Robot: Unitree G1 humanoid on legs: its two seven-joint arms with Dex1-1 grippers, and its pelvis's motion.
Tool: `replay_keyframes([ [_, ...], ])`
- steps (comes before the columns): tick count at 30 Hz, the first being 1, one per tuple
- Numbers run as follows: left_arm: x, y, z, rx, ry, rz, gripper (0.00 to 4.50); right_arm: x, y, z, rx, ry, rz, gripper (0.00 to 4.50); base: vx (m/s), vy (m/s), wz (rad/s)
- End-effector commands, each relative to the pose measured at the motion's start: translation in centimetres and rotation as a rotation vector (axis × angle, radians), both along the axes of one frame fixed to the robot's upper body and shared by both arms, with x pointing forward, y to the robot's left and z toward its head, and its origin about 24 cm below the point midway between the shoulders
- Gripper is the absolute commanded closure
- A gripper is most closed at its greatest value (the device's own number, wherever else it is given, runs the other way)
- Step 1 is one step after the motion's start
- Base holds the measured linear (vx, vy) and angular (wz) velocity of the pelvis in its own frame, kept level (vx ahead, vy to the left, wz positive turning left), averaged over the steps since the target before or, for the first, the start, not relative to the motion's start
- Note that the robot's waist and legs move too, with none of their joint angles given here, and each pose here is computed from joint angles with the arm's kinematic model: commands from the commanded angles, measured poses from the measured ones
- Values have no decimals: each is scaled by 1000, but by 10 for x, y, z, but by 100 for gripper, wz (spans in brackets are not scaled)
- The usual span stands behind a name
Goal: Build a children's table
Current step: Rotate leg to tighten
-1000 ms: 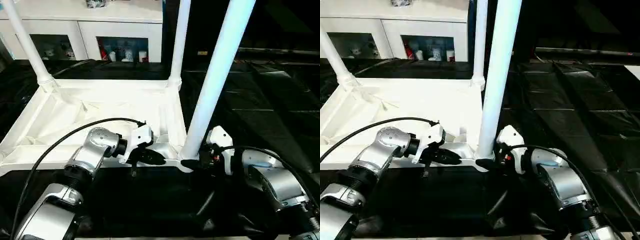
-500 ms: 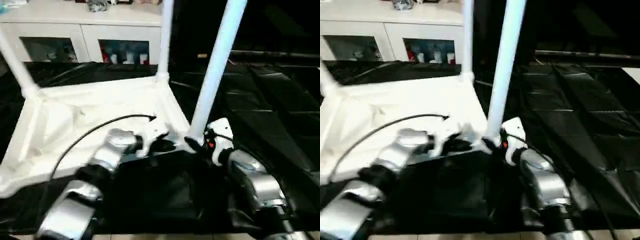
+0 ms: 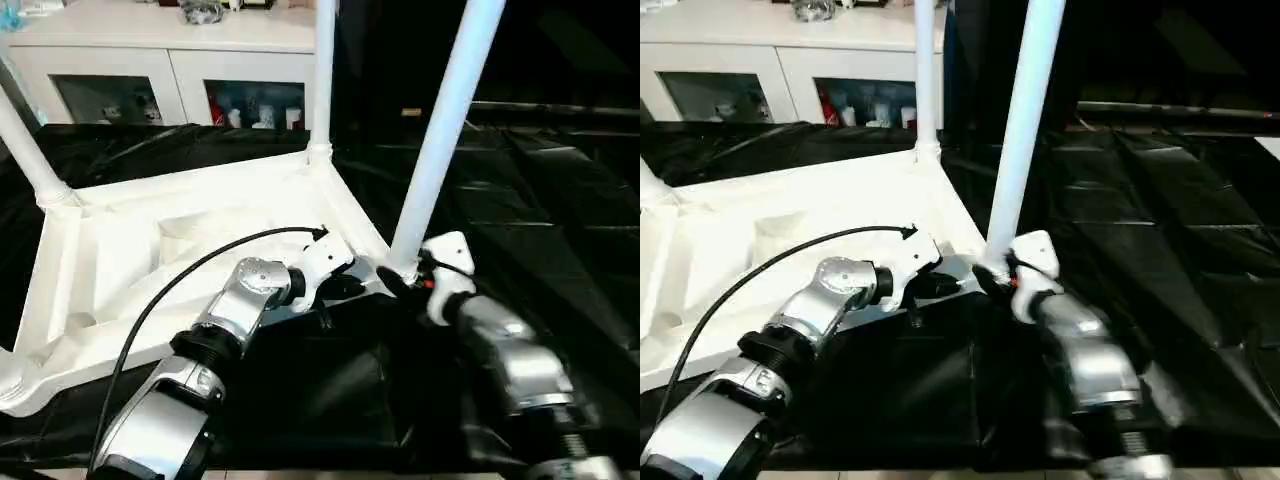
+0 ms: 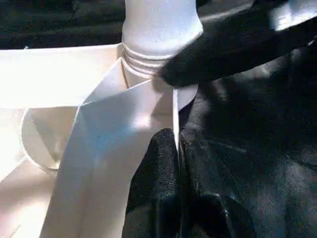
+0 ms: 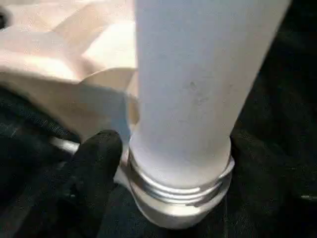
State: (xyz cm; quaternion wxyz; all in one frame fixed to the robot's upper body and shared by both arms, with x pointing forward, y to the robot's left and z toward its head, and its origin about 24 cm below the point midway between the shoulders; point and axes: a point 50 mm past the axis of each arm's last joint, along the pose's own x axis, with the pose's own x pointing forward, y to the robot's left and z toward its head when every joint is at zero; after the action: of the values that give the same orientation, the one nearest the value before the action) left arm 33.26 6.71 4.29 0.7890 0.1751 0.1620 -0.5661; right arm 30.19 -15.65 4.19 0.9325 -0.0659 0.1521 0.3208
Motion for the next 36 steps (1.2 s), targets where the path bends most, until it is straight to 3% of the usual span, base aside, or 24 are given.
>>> replay_keyframes([
  [1, -16, -6, -8, -38, 39, -150, 450, -9, 16, 14, 10, -33, 250, 57, 0, 0, 0],
  [7, -25, 14, -4, -48, 102, -273, 450, -16, 2, 22, -20, -24, 369, 57, 0, 0, 0],
  [12, -26, 26, 0, -51, 113, -289, 450, -20, -3, 19, -71, 15, 448, 57, 0, 0, 0],
  [23, -23, 31, 1, -47, 104, -265, 450, -20, -7, 15, -100, 30, 454, 57, 0, 0, 0],
  [36, -23, 33, 0, -45, 112, -258, 450, -17, -8, 13, -94, 26, 441, 172, 0, 0, 0],
])
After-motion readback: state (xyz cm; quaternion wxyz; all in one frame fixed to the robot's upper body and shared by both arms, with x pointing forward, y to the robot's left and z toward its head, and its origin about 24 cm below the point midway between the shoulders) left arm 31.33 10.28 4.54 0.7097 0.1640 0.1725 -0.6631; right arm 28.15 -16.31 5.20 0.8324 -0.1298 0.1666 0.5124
